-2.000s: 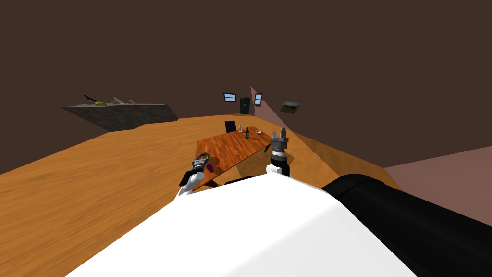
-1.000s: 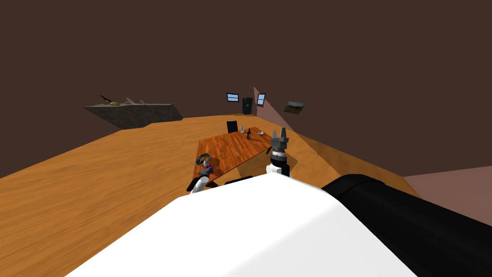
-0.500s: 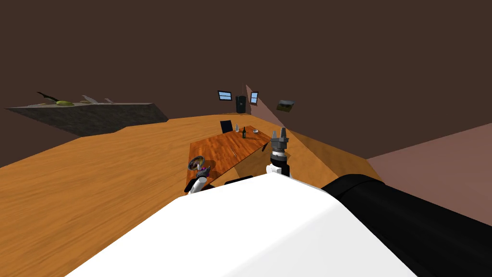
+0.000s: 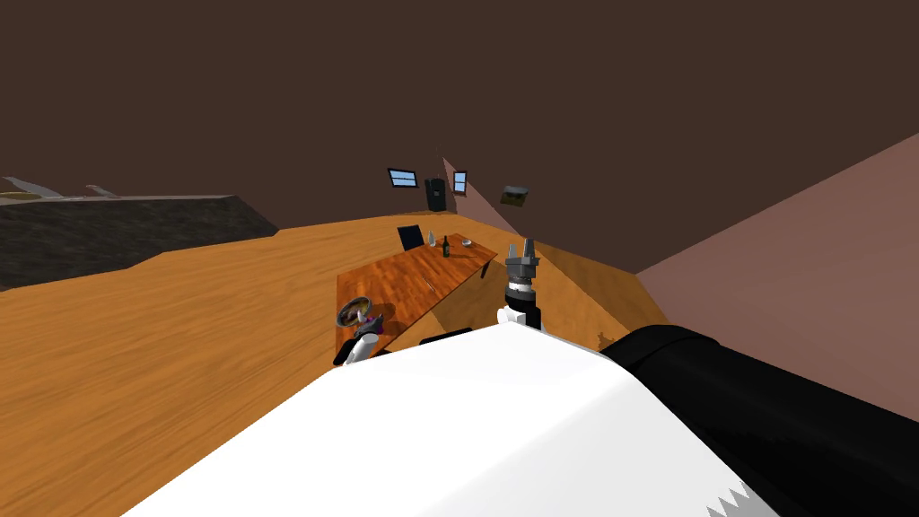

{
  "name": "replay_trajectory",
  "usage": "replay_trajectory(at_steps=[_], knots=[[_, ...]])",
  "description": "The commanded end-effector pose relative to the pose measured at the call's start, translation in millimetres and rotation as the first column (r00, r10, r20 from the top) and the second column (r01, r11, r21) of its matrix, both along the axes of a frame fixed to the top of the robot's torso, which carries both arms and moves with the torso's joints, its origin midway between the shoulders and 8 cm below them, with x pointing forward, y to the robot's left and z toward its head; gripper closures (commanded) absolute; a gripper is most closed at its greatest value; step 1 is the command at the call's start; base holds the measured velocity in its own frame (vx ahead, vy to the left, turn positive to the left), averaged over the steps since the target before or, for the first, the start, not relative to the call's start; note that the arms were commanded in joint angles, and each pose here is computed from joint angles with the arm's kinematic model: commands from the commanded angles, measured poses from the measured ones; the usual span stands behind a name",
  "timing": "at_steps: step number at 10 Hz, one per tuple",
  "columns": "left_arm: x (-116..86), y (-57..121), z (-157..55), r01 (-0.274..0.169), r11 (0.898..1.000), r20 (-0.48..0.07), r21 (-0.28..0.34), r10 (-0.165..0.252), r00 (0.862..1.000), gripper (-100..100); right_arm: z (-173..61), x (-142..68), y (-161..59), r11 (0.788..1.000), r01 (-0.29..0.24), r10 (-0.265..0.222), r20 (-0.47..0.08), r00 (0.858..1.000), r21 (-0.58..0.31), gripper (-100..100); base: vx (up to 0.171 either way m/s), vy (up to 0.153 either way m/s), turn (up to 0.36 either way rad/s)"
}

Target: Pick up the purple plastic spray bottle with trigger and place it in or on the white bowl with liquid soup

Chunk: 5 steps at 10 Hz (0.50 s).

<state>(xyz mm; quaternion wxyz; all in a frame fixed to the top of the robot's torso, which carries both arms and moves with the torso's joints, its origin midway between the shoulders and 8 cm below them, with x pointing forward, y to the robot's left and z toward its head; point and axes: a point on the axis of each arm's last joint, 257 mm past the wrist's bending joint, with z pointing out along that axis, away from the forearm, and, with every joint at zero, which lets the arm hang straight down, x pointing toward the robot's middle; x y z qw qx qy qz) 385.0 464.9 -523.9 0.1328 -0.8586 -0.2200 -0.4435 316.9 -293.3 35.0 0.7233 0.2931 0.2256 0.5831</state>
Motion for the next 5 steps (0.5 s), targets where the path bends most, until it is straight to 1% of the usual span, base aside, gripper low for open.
replay_trajectory(at_steps=[1,2,5], knots=[[0.0,0.0,0.0,0.0,1.0,0.0,0.0,0.0,1.0,-100,0.0,0.0,0.0,1.0,0.0,0.0,0.0,1.0,0.0,0,-0.024,0.005,-0.044],[-0.5,1.0,0.1,-0.004,1.0,0.001,0.001,0.004,1.0,100,-0.1,0.0,-0.1,1.0,0.0,0.0,0.0,1.0,0.0,0,0.0,0.0,0.0],[-0.4,1.2,0.3,-0.005,1.0,0.002,0.0,0.005,1.0,100,0.0,0.0,-0.1,1.0,0.0,0.0,0.0,1.0,0.0,0,0.0,0.0,0.0]])
